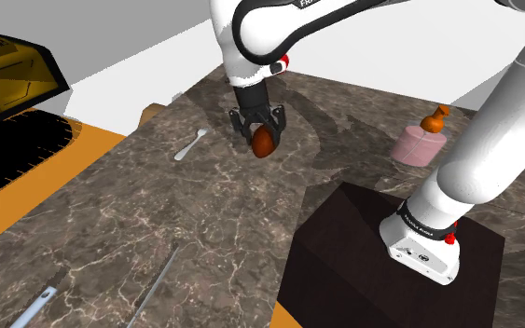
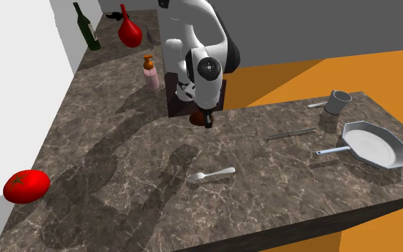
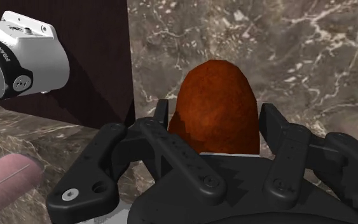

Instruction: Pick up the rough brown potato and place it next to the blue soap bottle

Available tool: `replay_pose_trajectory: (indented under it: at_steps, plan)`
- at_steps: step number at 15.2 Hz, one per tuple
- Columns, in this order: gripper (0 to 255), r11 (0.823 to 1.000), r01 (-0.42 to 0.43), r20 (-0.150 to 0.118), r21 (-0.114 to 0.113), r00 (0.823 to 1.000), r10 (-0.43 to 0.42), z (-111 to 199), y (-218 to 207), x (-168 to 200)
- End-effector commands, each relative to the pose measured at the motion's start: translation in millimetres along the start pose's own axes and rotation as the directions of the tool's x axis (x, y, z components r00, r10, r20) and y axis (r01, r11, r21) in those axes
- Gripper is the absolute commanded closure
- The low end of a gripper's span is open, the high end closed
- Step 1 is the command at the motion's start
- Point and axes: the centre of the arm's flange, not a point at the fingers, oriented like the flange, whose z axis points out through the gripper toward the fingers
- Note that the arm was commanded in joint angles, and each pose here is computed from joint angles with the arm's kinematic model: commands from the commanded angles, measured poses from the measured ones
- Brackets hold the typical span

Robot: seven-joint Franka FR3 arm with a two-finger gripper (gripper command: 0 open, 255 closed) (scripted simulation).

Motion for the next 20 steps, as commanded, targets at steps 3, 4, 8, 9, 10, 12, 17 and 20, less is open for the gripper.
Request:
replay_pose_trajectory:
  at_steps: [3, 4, 8, 9, 10, 12, 17, 20]
  plan:
    - [255, 1.000, 0.000, 0.000, 0.000, 1.000, 0.000, -20.7, 7.5, -1.9]
    - [255, 1.000, 0.000, 0.000, 0.000, 1.000, 0.000, -25.7, 9.2, -2.2]
    - [255, 1.000, 0.000, 0.000, 0.000, 1.000, 0.000, -45.7, 15.9, -3.1]
    - [255, 1.000, 0.000, 0.000, 0.000, 1.000, 0.000, -50.7, 17.6, -3.4]
    - [255, 1.000, 0.000, 0.000, 0.000, 1.000, 0.000, -55.7, 19.2, -3.6]
    - [255, 1.000, 0.000, 0.000, 0.000, 1.000, 0.000, -65.7, 22.6, -4.1]
    - [255, 1.000, 0.000, 0.000, 0.000, 1.000, 0.000, -90.7, 31.0, -5.3]
    - [255, 1.000, 0.000, 0.000, 0.000, 1.000, 0.000, -105.7, 36.0, -6.1]
